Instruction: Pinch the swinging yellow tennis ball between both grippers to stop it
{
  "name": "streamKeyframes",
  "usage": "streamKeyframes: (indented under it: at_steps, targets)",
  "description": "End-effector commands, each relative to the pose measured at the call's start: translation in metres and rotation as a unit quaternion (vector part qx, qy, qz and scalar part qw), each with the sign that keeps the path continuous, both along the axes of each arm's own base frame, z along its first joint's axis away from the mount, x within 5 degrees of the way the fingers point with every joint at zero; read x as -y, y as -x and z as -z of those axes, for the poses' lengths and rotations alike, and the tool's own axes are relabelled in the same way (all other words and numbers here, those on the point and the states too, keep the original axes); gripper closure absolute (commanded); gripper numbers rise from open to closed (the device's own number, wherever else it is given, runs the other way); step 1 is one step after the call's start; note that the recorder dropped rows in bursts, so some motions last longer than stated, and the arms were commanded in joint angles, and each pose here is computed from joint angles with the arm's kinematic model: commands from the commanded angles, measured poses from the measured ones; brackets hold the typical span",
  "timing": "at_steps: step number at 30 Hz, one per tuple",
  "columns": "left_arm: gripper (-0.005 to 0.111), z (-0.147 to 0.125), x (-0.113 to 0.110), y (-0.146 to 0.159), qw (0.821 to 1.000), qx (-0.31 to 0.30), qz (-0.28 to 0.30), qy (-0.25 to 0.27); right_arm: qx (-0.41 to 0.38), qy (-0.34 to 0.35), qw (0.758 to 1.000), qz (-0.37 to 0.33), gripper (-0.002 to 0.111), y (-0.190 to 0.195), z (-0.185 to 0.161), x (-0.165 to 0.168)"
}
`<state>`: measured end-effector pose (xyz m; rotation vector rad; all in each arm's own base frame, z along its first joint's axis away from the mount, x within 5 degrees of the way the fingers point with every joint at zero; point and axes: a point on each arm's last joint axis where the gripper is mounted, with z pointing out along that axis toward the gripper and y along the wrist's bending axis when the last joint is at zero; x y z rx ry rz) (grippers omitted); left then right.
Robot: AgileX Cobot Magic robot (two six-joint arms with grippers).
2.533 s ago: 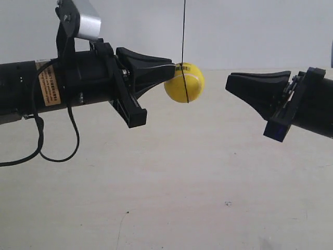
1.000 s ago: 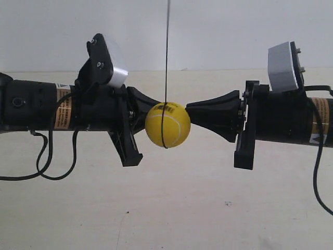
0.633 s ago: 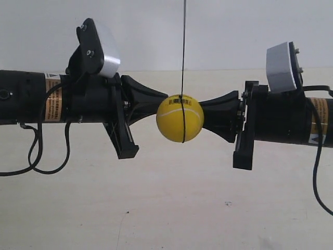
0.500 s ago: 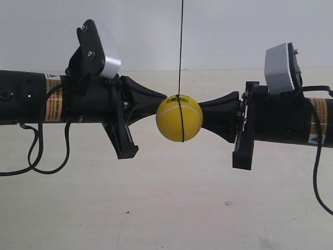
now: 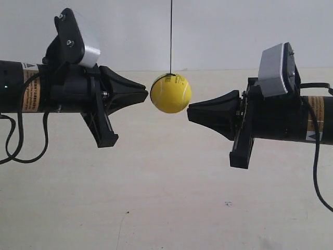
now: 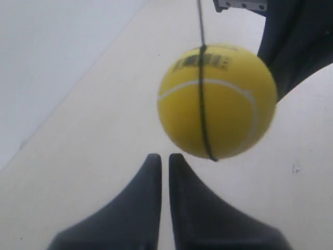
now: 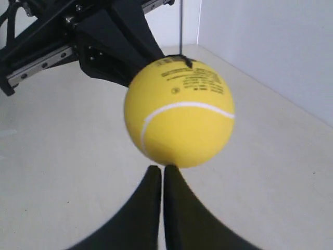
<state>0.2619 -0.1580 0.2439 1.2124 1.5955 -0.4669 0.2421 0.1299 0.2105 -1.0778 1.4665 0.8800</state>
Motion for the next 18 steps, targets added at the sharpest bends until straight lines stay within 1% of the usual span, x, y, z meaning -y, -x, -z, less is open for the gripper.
streamKeyframes:
  at_steps: [1, 8, 12, 18]
  targets:
    - [0.102, -0.007, -0.001, 0.003, 0.999, 0.001, 0.028, 0.024, 0.011, -0.001, 1.0, -0.001, 0.108, -0.002, -0.003, 0.0]
    - [0.102, -0.01, -0.001, 0.002, 0.999, 0.019, 0.029, 0.033, 0.019, -0.001, 1.0, 0.001, 0.108, -0.002, -0.004, 0.0]
    - [0.102, -0.011, 0.0, 0.002, 0.998, 0.028, 0.03, 0.039, 0.015, 0.015, 1.0, 0.019, 0.108, -0.005, -0.001, 0.002]
    - [0.102, -0.013, 0.001, 0.004, 0.997, 0.034, 0.046, 0.048, 0.006, 0.01, 0.999, 0.053, 0.108, -0.013, -0.002, 0.021]
